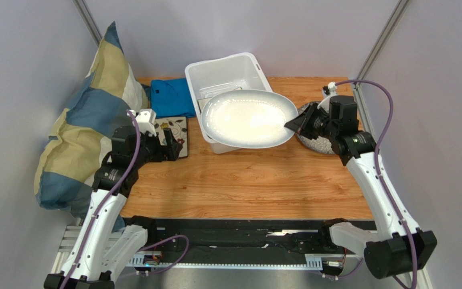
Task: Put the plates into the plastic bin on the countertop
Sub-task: Pick up the plate at the center of the board, then place the plate in the plastic bin.
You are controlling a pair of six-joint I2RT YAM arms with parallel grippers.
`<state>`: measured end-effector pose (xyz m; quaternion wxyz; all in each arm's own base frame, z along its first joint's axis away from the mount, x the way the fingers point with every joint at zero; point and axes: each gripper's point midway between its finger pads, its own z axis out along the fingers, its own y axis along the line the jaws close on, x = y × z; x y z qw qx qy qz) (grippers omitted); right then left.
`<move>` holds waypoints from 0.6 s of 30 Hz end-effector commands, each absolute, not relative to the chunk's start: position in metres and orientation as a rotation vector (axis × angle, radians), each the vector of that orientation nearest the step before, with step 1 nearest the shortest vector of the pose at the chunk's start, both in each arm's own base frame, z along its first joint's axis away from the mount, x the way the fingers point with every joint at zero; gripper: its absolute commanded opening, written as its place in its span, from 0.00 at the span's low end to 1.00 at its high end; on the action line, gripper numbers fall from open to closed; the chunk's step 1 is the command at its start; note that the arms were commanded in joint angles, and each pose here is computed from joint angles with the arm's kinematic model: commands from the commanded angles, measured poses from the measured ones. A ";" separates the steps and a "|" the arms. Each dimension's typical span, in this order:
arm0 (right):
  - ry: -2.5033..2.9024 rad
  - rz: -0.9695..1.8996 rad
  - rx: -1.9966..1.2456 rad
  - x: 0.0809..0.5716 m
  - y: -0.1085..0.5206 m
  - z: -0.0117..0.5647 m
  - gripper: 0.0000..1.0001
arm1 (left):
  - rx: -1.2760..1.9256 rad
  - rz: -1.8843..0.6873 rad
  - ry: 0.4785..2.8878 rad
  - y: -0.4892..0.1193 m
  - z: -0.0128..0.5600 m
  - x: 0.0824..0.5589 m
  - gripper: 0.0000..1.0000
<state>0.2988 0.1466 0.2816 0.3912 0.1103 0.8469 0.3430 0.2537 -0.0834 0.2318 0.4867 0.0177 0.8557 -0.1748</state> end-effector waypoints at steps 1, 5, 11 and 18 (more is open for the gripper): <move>1.713 0.993 0.321 0.361 0.152 0.383 0.00 | 0.045 -0.421 2.059 -0.083 0.235 0.259 0.96; 1.612 0.987 0.457 0.399 0.146 0.390 0.00 | 0.047 -0.428 2.064 -0.084 0.234 0.259 0.96; 1.608 0.976 0.530 0.451 0.178 0.380 0.00 | 0.050 -0.437 2.074 -0.086 0.232 0.260 0.96; 1.611 0.891 0.641 0.505 0.197 0.352 0.00 | 0.049 -0.440 2.077 -0.086 0.231 0.261 0.96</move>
